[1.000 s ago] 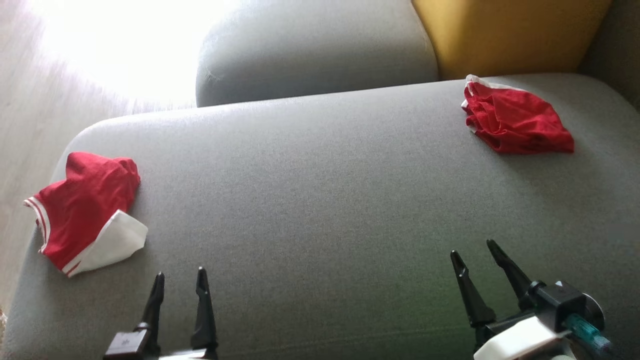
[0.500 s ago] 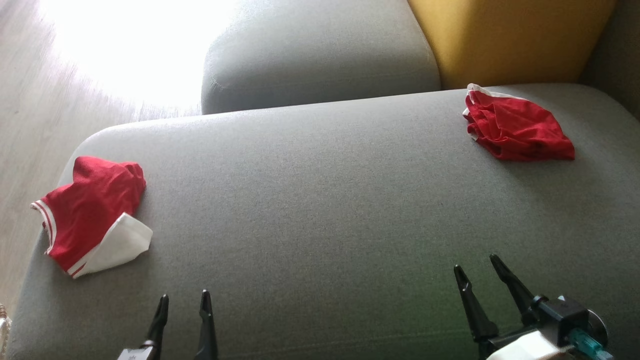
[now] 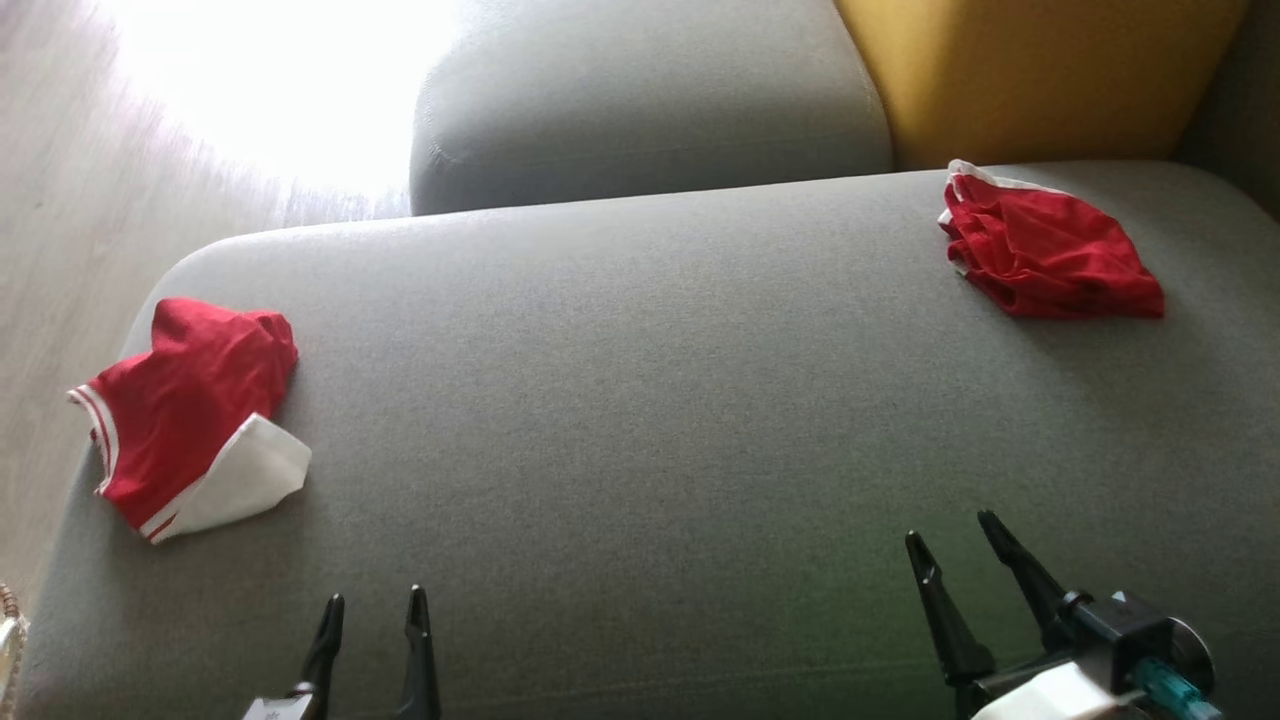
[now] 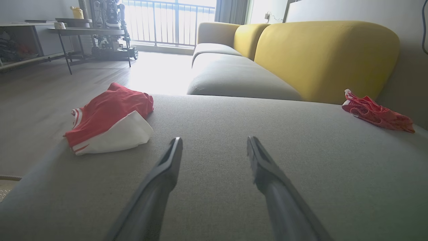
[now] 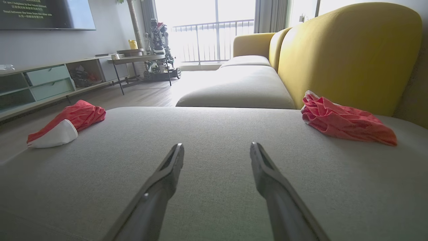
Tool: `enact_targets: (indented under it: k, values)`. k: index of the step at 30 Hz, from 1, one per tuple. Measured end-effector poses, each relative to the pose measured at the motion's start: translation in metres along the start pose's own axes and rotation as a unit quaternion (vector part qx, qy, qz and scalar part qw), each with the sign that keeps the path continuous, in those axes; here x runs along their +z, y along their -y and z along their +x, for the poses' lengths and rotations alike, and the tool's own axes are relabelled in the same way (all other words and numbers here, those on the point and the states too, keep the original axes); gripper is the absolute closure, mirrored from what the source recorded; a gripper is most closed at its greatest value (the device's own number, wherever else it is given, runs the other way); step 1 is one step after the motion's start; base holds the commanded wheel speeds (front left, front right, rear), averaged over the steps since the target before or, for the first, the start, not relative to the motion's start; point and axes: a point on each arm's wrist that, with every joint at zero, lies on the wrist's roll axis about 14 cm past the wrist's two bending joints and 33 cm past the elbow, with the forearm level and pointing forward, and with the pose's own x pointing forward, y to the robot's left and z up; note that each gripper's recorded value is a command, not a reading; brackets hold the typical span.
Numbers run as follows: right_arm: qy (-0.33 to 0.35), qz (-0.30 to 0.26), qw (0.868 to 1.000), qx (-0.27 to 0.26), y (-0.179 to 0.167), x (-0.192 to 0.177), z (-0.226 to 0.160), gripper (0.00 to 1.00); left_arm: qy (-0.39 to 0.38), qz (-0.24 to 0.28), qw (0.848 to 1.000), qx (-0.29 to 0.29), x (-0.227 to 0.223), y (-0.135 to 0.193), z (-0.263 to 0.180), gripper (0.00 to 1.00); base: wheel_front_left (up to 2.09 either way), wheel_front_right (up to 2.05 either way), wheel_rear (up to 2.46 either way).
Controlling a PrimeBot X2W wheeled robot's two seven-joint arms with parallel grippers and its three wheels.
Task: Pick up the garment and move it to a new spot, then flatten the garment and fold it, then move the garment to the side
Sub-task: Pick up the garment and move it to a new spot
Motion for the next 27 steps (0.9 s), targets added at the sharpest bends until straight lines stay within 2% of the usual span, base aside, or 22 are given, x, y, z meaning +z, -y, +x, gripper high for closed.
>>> enact_targets:
  k: [12, 27]
  values:
    - [0.0, 0.009, 0.998, 0.059, -0.036, 0.0, 0.013, 0.0, 0.014, -0.003, 0.999, 0.042, 0.008, -0.018, -0.01, 0.0, 0.0, 0.0, 0.0]
    - [0.002, 0.02, 0.986, 0.164, -0.101, 0.004, 0.036, 0.0, 0.045, -0.005, 0.989, 0.143, 0.022, -0.065, -0.044, 0.0, 0.0, 0.0, 0.0]
